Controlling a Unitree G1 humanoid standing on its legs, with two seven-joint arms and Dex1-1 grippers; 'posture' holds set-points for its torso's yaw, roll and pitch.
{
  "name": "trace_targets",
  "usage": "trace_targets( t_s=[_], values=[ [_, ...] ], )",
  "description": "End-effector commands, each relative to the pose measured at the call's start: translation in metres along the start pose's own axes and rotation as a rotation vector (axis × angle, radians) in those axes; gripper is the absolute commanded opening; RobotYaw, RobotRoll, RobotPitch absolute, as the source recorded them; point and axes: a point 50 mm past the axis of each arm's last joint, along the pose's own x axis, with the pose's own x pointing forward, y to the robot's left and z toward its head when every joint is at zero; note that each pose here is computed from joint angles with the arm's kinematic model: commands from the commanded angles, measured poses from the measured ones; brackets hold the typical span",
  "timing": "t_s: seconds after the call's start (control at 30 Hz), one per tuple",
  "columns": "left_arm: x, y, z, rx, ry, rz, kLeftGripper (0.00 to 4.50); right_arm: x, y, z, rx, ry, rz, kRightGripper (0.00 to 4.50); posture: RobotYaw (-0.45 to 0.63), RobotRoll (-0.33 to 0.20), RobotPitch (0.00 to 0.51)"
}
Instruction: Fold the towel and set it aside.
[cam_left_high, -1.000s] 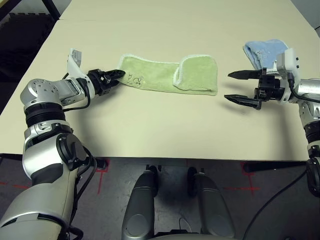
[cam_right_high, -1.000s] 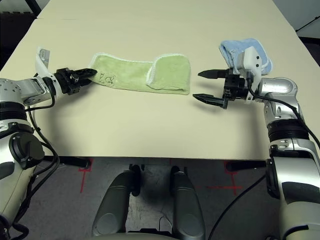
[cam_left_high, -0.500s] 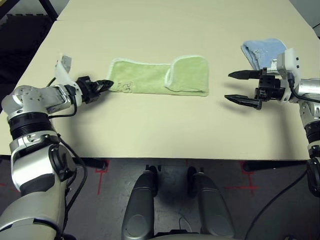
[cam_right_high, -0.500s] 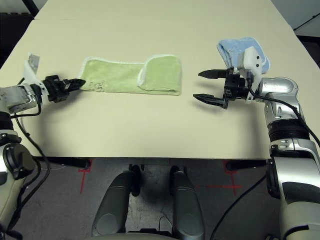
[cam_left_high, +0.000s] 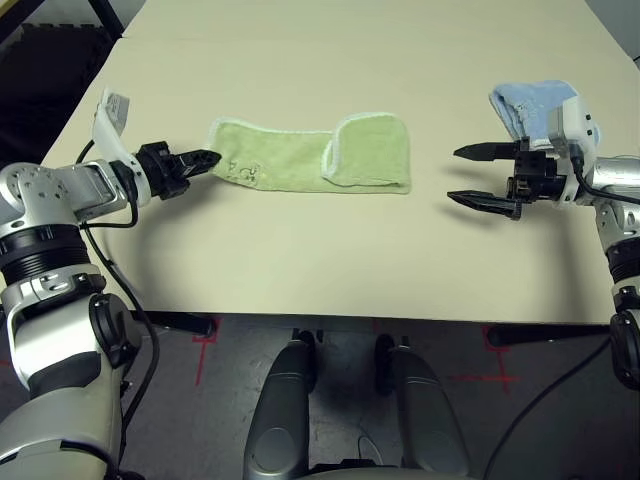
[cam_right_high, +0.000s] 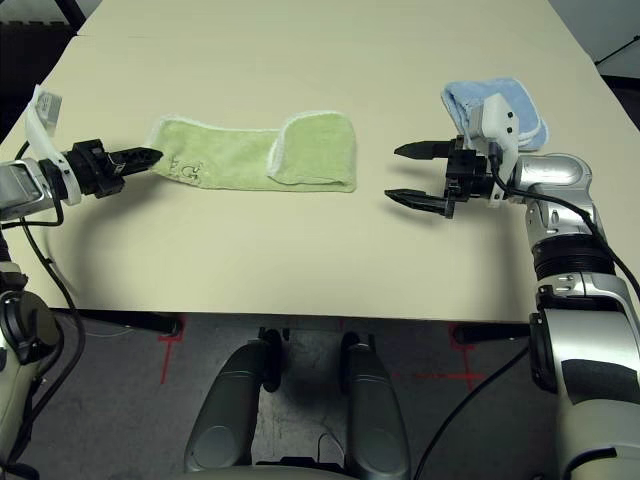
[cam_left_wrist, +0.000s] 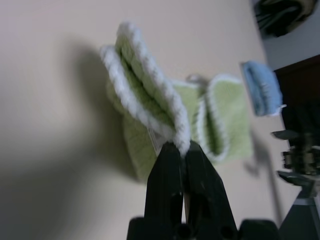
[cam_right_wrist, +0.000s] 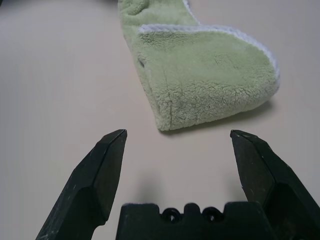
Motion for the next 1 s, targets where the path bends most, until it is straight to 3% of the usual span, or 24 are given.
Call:
trace_targets(
  t_s=[0.03, 0.2, 0.5, 1.0],
  values=[
    [0.012, -0.03, 0.006, 0.041, 0.032, -0.145, 0.06, -0.003, 0.0, -0.002, 0.005, 0.016, 0.004, 4.5, 0.06, 0.0, 0.252],
    [0.036, -0.069, 0.005, 0.082, 0.075, -0.322, 0.06, -0.007, -0.001, -0.001, 0.004, 0.024, -0.011, 4.5, 0.06, 0.0, 0.25],
    [0.082, -0.094, -0.012, 0.122, 0.094, -0.338, 0.06, -0.019, -0.003, -0.006, 0.009, 0.064, -0.051, 4.5, 0.06, 0.0, 0.252],
    [0.127, -0.098, -0.037, 0.18, 0.144, -0.275, 0.06, -0.032, -0.006, -0.006, 0.008, 0.074, -0.094, 4.5, 0.05, 0.0, 0.25]
  ],
)
